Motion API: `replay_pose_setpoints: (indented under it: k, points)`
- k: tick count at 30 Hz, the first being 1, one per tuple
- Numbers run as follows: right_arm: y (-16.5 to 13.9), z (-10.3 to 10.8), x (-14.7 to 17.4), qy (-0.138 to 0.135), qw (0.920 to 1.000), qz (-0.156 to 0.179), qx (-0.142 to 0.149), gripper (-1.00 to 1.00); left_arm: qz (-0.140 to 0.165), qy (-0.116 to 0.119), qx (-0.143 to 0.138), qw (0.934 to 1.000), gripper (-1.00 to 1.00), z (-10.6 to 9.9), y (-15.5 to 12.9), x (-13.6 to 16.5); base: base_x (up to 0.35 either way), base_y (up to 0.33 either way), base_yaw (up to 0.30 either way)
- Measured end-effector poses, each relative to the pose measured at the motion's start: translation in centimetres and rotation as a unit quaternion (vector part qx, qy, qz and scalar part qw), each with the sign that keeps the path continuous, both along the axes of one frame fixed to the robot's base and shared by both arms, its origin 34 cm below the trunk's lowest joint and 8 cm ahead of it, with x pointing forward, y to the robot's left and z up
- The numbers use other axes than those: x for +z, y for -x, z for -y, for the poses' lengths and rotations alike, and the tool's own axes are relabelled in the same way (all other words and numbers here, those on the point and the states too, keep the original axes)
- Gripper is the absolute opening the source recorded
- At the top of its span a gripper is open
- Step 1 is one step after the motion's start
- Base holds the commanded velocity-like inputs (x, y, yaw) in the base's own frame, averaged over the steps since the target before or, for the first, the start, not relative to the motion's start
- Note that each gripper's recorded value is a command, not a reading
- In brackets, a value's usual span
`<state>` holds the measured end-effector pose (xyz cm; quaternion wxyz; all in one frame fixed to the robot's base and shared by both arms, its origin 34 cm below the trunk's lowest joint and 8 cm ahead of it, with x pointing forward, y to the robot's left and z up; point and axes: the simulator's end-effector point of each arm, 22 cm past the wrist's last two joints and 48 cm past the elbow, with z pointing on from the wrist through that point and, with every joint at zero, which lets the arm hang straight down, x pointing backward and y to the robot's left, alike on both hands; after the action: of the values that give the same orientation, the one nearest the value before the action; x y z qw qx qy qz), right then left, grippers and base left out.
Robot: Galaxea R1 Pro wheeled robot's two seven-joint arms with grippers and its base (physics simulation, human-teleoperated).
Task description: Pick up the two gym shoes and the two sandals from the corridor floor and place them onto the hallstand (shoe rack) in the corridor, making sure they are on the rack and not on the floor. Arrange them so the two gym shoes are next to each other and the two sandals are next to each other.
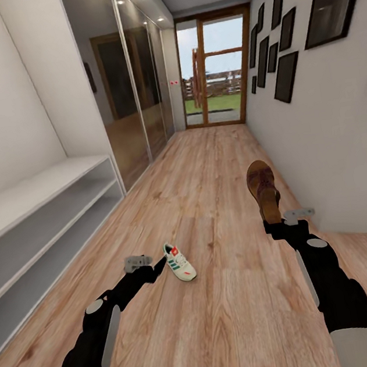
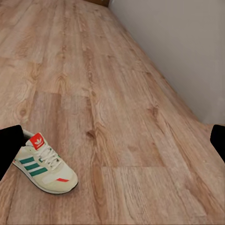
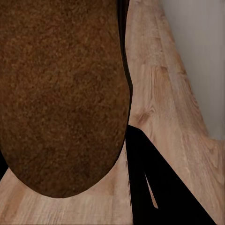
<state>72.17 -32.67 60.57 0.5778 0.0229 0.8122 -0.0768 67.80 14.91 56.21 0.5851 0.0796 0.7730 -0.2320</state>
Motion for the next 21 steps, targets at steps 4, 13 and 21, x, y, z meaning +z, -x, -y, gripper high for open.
replay_pose_setpoints:
  k: [4,13,21]
  points:
    - [0.00,-0.01,0.01,0.000,1.0000,0.000,0.000,-1.00,0.000,0.000,0.000,1.0000,1.00,0.00,0.00,0.01,0.282,-0.172,-0.003]
    - [-0.01,-0.08,-0.03,0.000,1.0000,0.000,0.001,-1.00,0.000,0.000,0.000,1.0000,1.00,0.00,0.00,0.01,0.281,-0.173,0.000]
    - [-0.05,-0.36,-0.02,0.001,1.0000,0.000,0.004,-1.00,0.000,0.000,0.000,1.0000,1.00,0.00,0.00,0.01,0.281,-0.174,0.000]
